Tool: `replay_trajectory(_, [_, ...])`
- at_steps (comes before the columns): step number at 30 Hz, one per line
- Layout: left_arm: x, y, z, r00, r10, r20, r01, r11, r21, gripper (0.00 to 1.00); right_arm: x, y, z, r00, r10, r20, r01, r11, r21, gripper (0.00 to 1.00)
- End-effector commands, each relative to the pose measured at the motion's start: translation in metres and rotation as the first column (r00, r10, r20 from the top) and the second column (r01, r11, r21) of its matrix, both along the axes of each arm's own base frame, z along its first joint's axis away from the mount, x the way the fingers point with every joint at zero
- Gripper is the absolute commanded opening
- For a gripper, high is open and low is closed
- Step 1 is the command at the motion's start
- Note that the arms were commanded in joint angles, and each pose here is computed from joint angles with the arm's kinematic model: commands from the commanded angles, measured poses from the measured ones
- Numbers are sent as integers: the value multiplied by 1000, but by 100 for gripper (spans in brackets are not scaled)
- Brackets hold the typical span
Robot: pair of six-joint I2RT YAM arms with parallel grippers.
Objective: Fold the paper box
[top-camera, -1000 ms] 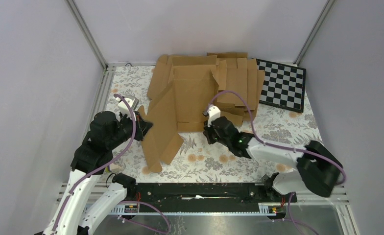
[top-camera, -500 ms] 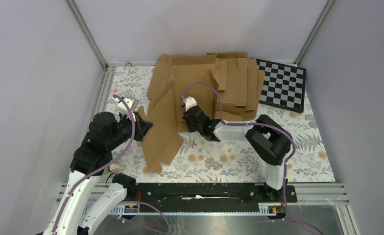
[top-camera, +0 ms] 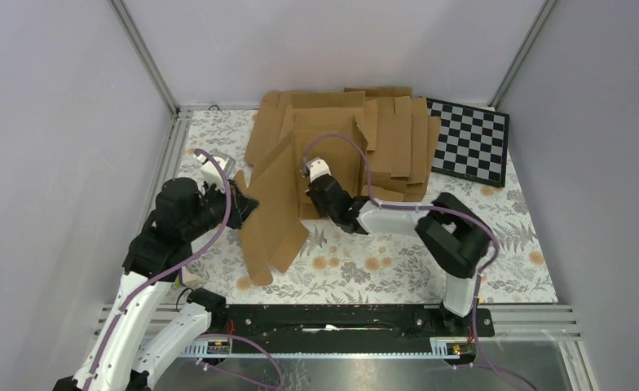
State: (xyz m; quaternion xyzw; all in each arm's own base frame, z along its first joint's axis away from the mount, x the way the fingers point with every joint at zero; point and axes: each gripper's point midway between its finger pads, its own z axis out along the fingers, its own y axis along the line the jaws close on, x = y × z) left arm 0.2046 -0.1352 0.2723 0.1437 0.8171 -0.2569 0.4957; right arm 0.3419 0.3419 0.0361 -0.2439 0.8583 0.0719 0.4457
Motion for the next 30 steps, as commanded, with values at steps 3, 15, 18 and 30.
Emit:
replay_trajectory(3, [5,-10,43,997,-22,71,27,997,-69,0,-8,3,139,980,128,154,-147,982,121,37])
replay_trajectory(15, [-6,-11,48,999,-44,-11,43,997,-60,0,-10,-33,286,880,305,365,-389,903,184,99])
replay_trajectory(18, [-10,-11,49,996,-74,-46,74,997,-22,0,9,-46,306,891,271,363,-345,925,156,100])
replay_trajectory(30, [-25,-17,44,971,-200,-130,207,977,45,0,61,-39,321,859,370,355,-390,921,-16,100])
